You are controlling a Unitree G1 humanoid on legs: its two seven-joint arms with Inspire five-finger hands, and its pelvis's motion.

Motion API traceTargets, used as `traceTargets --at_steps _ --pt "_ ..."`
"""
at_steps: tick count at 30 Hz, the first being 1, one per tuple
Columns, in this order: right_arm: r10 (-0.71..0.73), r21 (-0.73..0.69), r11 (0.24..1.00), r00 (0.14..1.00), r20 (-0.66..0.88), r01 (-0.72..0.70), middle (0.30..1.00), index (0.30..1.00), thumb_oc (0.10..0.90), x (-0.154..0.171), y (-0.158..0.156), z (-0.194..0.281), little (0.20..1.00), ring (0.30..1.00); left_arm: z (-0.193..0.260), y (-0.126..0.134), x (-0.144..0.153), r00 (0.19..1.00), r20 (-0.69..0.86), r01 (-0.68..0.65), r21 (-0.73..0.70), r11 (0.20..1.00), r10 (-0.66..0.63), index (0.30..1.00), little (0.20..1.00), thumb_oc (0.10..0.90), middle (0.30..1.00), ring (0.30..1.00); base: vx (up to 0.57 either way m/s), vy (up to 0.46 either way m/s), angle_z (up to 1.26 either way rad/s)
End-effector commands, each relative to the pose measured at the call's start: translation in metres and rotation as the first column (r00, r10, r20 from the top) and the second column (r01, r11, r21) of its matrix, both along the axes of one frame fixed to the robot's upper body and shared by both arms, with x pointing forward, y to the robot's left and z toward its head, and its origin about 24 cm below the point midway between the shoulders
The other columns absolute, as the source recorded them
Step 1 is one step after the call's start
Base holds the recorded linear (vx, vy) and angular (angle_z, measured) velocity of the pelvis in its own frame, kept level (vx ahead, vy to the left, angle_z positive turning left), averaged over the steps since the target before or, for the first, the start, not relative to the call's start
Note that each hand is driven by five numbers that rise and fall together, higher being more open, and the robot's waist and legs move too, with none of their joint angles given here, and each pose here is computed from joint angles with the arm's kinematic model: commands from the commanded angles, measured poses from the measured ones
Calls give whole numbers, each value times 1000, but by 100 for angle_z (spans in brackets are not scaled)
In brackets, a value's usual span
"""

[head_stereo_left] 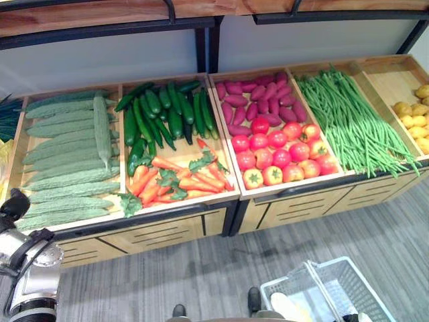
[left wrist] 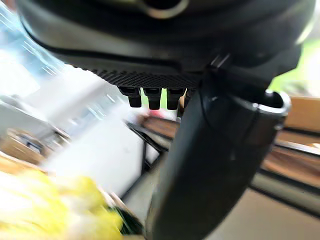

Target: Get the vegetables into the basket

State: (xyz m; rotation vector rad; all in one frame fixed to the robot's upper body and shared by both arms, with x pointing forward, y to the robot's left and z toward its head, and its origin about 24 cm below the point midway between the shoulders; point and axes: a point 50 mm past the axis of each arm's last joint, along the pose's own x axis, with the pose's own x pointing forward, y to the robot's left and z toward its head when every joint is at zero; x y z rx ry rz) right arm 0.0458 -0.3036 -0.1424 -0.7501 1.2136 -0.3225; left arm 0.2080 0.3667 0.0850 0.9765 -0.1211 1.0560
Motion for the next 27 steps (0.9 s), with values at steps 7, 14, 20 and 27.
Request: traceTargets --at_steps 7,14,20,27 --pt "99 -57 994 991 94 -94 300 300 400 30 -23 18 300 300 79 -45 59 760 -386 640 301 707 -523 1000 1000 900 1000 1000 4 17 -10" --pt "146 -62 988 983 109 -140 300 300 400 39 -24 22 300 300 82 -80 80 566 -528 810 215 545 -633 1000 1000 900 1000 1000 9 7 -16" --pt "154 -76 986 984 86 -148 300 300 400 39 -30 24 300 300 73 -100 95 398 -679 889 120 442 -617 1000 1000 900 1000 1000 5 11 -9" --pt "152 -92 986 983 102 -143 300 300 400 47 -34 28 300 300 78 -112 106 364 -745 908 149 392 -559 1000 1000 900 1000 1000 3 7 -5"
